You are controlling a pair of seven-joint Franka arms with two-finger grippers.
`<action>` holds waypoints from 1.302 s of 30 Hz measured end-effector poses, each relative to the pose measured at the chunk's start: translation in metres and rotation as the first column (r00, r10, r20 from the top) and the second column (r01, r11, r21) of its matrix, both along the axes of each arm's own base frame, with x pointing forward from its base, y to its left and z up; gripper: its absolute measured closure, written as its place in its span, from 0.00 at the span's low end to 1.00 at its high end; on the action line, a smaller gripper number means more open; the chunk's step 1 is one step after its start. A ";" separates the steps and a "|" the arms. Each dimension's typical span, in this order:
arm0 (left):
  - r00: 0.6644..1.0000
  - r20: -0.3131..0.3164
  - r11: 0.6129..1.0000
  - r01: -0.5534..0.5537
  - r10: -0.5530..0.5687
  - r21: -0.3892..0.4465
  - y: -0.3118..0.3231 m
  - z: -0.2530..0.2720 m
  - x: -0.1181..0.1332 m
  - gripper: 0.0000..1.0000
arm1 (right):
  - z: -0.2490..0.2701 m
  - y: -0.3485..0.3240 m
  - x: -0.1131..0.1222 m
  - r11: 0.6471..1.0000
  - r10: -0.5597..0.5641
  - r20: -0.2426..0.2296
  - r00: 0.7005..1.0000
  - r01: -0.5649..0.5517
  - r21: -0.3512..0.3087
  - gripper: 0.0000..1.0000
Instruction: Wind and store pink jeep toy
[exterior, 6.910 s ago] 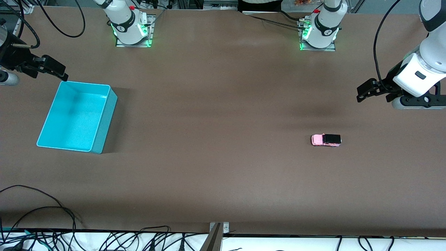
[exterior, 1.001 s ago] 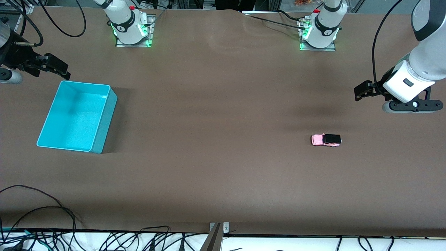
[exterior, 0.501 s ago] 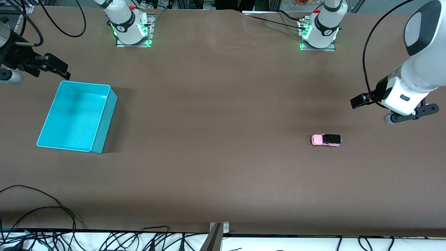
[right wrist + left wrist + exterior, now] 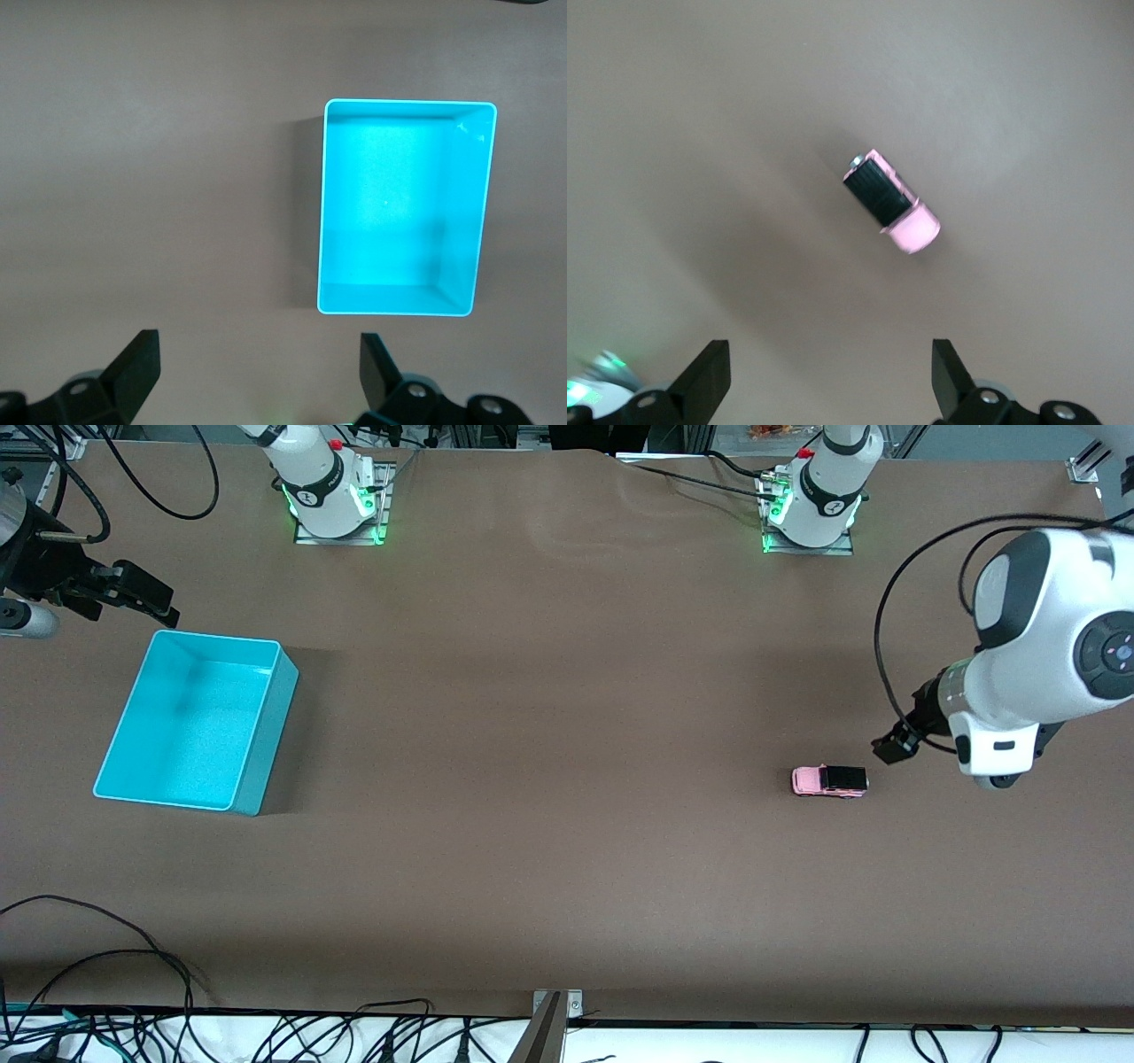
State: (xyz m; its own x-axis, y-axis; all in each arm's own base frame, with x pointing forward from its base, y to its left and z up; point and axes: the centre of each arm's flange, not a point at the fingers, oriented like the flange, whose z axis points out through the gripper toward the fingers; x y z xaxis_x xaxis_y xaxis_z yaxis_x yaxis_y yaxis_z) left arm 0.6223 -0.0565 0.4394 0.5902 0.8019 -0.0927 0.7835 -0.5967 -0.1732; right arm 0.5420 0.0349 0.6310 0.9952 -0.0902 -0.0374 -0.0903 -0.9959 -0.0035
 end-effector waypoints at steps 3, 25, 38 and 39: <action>0.994 0.008 0.994 -0.111 0.111 0.018 -0.001 -0.019 0.008 0.00 | 0.000 0.000 0.000 1.000 0.000 0.000 1.000 0.000 0.000 0.00; 0.869 0.038 0.866 -0.495 0.493 0.071 0.010 -0.179 0.018 0.00 | 0.000 0.000 0.000 1.000 0.000 0.000 1.000 0.000 0.000 0.00; 0.775 0.106 0.775 -0.630 0.623 0.048 0.029 -0.220 -0.001 0.00 | 0.000 0.000 0.000 1.000 0.000 -0.001 1.000 0.000 0.000 0.00; 0.772 0.108 0.772 -0.634 0.627 0.046 0.031 -0.222 -0.003 0.00 | 0.000 0.000 0.000 1.000 0.000 -0.001 1.000 0.000 0.000 0.00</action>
State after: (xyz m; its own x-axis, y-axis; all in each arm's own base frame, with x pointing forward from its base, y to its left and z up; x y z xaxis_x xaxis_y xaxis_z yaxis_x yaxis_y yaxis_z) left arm 0.6197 -0.0256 0.2177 -0.0479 0.9988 0.0089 0.9922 0.0486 -0.1151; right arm 0.5419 0.0350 0.6311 0.9952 -0.0901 -0.0379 -0.0903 -0.9959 -0.0034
